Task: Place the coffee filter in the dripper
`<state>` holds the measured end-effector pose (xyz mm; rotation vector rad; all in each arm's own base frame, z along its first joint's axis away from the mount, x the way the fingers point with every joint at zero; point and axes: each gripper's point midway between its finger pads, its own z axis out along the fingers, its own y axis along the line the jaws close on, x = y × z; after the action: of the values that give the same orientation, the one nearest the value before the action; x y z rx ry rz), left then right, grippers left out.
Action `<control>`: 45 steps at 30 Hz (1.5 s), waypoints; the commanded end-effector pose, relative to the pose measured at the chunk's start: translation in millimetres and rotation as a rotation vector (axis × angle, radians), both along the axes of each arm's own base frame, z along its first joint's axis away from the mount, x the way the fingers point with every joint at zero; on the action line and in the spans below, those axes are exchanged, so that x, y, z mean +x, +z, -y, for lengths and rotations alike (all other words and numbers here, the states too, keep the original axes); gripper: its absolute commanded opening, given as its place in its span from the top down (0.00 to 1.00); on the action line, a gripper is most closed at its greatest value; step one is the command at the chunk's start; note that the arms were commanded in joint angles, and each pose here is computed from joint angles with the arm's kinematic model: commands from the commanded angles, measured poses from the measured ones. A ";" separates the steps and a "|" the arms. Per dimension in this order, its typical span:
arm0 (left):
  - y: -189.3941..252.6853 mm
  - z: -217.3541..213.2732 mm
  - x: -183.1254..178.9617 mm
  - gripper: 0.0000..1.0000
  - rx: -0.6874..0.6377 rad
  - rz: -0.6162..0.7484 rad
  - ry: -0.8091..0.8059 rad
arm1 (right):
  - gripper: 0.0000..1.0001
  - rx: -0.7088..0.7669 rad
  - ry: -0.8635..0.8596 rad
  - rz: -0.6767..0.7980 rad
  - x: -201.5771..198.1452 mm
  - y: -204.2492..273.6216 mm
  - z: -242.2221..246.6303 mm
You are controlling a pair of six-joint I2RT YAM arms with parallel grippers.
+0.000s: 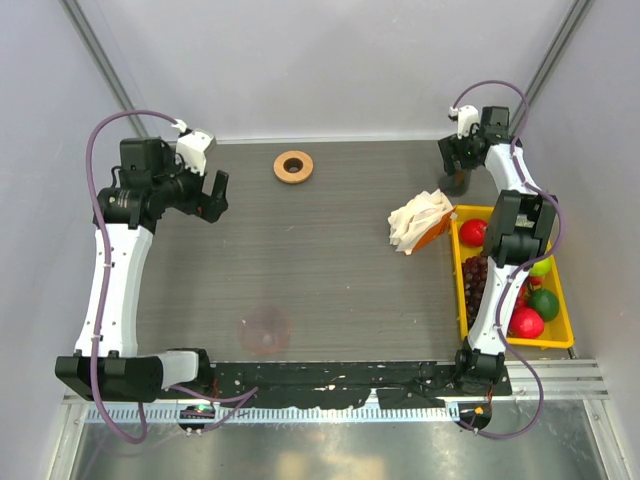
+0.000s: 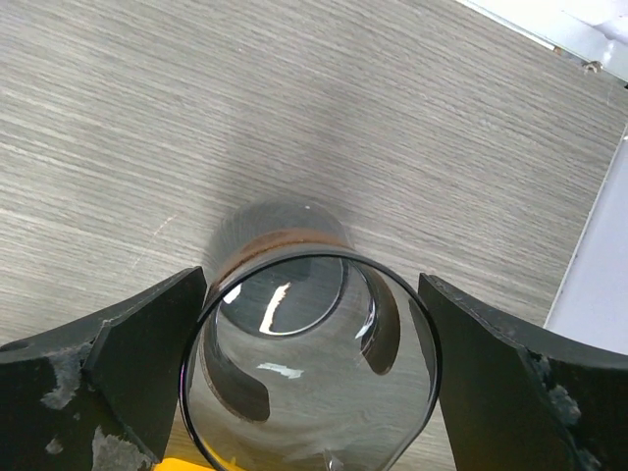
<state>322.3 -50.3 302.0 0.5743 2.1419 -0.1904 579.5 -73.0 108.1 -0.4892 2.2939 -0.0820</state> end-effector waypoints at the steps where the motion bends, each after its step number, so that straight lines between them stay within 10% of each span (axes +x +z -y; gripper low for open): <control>1: 11.1 1.9 1.5 0.01 -0.010 0.029 -0.012 | 0.07 -0.003 0.044 0.118 21.6 34.6 -3.4; 9: 11.2 0.4 3.8 0.01 -0.005 0.038 -0.007 | 0.32 0.005 0.073 0.168 21.0 61.2 -9.0; 23: 9.3 -2.3 14.1 0.01 -0.040 0.039 0.058 | 0.36 0.133 0.349 0.378 8.9 193.9 -147.8; 35: 26.0 -18.3 9.6 0.01 -0.365 0.014 0.265 | 0.36 0.145 0.802 0.344 -141.0 217.7 -341.8; 45: 50.7 -34.0 -6.9 0.01 -0.284 0.172 0.285 | 0.36 0.142 1.028 0.281 -259.9 136.7 -399.9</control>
<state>319.9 -18.0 327.4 0.0735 2.0635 -0.3130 335.1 315.1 240.4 -1.3924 1.6682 0.5100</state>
